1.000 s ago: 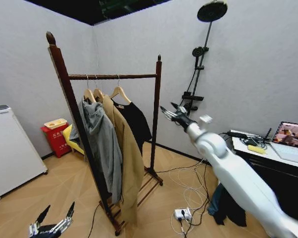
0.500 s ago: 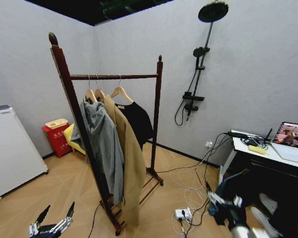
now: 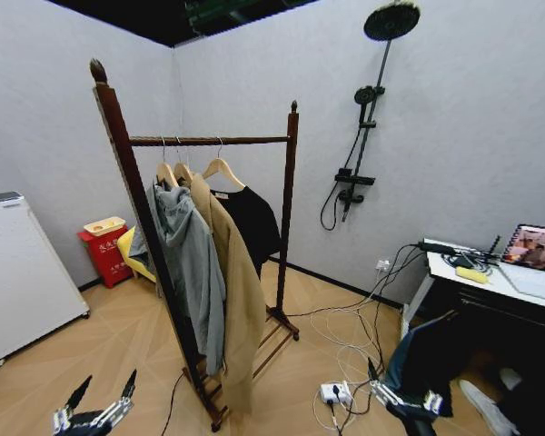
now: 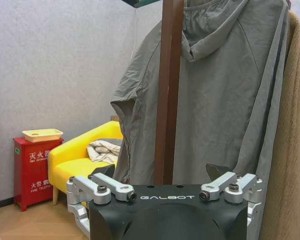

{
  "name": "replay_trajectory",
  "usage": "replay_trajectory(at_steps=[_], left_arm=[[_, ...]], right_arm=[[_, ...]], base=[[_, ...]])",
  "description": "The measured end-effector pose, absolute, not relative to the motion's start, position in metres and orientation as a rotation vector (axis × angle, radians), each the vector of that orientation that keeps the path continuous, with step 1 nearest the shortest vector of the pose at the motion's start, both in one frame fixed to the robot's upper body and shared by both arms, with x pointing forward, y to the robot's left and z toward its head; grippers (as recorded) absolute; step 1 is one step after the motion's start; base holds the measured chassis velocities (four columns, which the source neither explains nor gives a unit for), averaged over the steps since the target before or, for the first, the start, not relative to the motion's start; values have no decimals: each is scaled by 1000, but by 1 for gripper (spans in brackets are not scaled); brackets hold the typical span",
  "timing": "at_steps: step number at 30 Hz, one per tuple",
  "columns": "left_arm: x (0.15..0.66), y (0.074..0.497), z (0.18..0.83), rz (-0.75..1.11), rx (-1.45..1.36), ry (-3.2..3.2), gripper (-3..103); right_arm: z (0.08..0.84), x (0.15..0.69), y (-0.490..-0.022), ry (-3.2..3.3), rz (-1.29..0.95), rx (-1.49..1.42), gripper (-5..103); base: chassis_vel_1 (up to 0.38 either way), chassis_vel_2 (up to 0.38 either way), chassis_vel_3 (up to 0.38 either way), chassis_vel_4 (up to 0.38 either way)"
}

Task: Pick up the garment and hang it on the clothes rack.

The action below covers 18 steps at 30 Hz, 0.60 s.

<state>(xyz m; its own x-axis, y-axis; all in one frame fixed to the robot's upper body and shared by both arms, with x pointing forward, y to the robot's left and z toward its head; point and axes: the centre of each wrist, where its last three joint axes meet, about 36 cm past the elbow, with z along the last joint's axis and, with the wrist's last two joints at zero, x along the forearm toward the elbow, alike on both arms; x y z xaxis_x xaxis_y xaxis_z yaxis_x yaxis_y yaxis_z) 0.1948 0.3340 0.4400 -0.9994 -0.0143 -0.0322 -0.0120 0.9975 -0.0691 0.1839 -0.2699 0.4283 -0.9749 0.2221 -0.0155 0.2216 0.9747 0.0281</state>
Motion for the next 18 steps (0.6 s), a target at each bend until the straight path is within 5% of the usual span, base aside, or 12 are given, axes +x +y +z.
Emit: replay_trajectory(at_steps=[18], left_arm=[[195,334,440,-107,-21,3107,100]], right_arm=[[426,182,-270,3117,44,345,100]], base=[[0,0,0,0]])
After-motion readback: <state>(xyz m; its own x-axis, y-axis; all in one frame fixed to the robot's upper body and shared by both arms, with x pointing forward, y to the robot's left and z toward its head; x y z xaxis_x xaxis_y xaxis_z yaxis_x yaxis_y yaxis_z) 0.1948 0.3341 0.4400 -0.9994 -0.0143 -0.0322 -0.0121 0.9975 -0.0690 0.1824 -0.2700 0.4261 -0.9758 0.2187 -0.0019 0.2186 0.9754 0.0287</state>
